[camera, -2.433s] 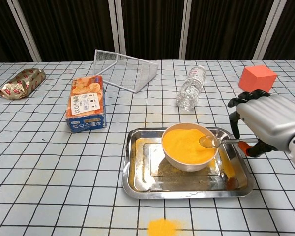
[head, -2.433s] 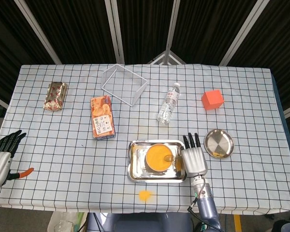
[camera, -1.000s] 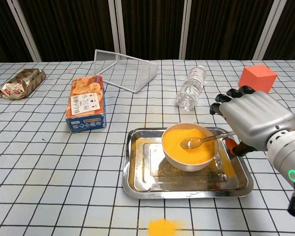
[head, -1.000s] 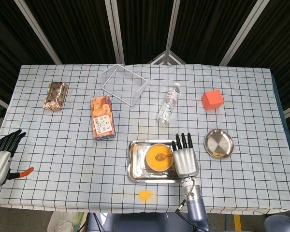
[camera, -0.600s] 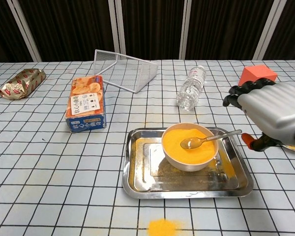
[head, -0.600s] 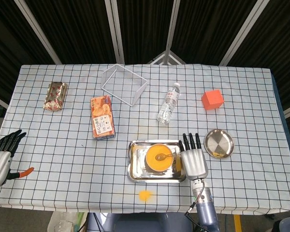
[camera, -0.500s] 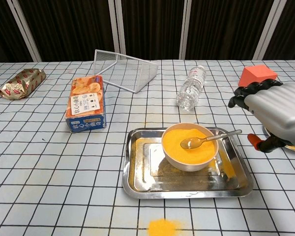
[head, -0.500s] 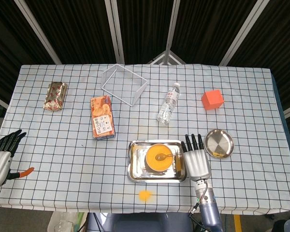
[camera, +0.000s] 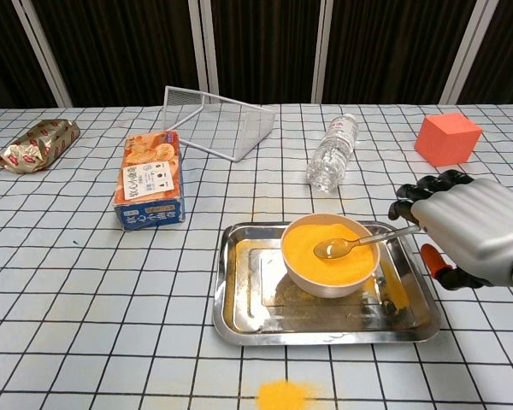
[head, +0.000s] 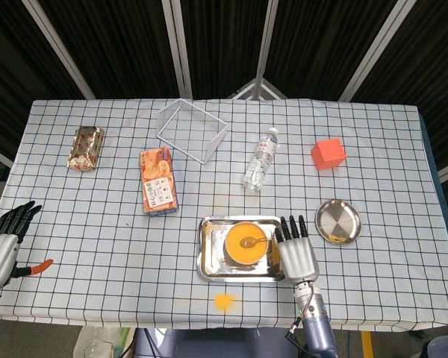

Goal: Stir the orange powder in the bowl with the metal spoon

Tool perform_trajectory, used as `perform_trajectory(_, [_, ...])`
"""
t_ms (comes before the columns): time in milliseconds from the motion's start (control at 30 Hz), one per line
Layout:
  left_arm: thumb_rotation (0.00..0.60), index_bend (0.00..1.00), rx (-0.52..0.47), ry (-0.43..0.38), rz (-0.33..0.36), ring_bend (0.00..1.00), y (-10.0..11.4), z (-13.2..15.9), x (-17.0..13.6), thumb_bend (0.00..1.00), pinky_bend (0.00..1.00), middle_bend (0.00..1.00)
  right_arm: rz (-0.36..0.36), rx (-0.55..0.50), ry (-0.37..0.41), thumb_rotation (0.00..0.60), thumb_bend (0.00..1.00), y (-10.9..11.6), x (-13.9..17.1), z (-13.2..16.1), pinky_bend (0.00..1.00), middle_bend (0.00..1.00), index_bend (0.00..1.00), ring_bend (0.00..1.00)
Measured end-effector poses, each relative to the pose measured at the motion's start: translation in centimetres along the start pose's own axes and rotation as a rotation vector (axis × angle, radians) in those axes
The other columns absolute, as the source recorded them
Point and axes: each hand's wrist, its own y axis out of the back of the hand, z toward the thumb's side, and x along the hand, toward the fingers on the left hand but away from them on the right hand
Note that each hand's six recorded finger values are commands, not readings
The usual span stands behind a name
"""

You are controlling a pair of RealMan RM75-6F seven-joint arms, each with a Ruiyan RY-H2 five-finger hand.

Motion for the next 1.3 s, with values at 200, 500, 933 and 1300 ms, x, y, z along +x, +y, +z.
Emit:
perform_trajectory(200, [0.6, 0.0, 0.0, 0.002, -0.003, 0.0, 0.0, 0.0, 0.0, 0.01, 0.0, 0.0, 0.008, 0.01, -0.002, 0.6, 0.72, -0.5, 0.2, 0.0, 0.01, 0.09, 0.34, 0.0])
perform_trajectory(500, [0.6, 0.0, 0.002, 0.002, 0.0, 0.0, 0.0, 0.0, 0.0, 0.01, 0.0, 0.0, 0.001, -0.011, -0.005, 0.6, 0.72, -0.4, 0.6, -0.1, 0.01, 0.09, 0.28, 0.0])
perform_trajectory(933, [0.6, 0.0, 0.003, 0.003, 0.003, 0.0, 0.0, 0.0, 0.0, 0.01, 0.0, 0.0, -0.086, -0.026, -0.004, 0.6, 0.4, 1.6, 0.4, -0.5, 0.43, 0.33, 0.17, 0.42])
perform_trajectory(1300, [0.6, 0.0, 0.002, 0.003, 0.002, 0.0, 0.0, 0.0, 0.0, 0.01, 0.0, 0.0, -0.129, 0.022, 0.006, 0.6, 0.4, 3.6, -0.1, -0.7, 0.81, 0.71, 0.28, 0.82])
